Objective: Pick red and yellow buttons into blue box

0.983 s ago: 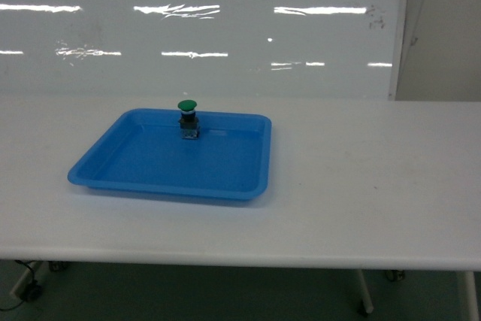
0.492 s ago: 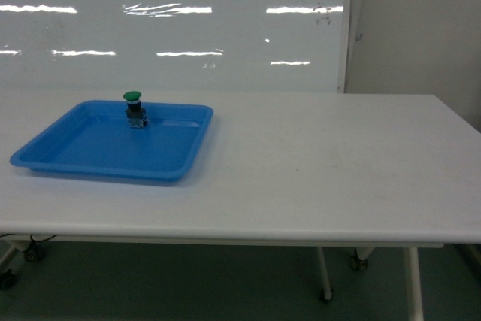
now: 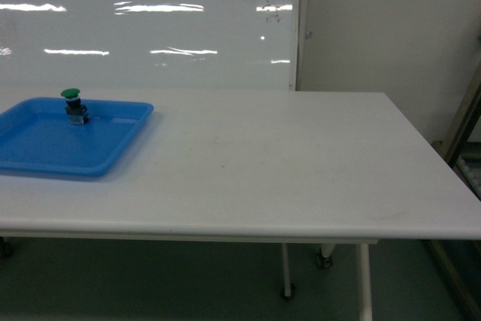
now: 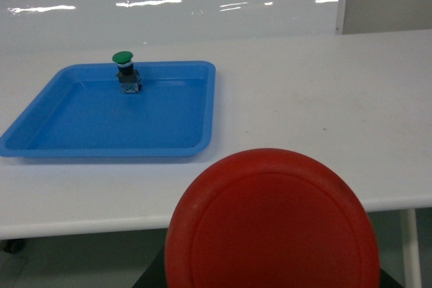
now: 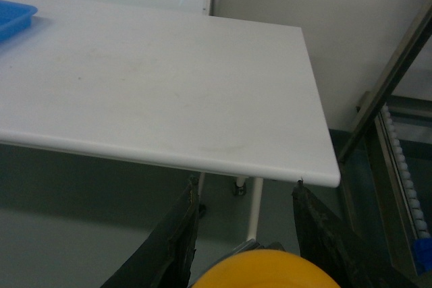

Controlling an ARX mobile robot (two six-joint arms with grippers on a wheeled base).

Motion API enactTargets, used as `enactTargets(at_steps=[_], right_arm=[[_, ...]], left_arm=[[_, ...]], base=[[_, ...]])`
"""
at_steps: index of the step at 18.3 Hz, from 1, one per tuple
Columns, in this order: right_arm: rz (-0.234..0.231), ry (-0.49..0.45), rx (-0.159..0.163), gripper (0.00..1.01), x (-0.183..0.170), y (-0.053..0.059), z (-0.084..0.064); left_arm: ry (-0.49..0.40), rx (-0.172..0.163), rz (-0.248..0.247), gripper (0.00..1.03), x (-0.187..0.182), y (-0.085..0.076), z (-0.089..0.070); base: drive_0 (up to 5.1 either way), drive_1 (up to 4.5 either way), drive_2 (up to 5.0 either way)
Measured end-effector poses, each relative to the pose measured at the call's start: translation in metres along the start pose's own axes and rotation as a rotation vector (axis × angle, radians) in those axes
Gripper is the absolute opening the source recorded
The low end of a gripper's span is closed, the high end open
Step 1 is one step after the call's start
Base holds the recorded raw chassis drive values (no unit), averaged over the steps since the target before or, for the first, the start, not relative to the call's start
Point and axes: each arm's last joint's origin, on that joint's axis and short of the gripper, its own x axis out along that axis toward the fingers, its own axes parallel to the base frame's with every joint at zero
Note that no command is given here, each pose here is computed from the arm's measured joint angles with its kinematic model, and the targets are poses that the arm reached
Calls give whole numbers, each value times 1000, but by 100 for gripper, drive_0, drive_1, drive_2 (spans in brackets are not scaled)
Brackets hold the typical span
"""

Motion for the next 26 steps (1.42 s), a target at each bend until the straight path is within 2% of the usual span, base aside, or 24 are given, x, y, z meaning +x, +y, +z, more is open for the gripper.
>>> enactTargets(at_steps=[11, 26], right_arm=[[-1, 1, 0, 37, 0, 0, 0], [-1, 1, 0, 37, 0, 0, 0]], left_arm=[[0, 0, 0, 24, 0, 0, 0], [1, 1, -1, 24, 0, 0, 0]], base=[[499, -243, -243], [461, -381, -96]])
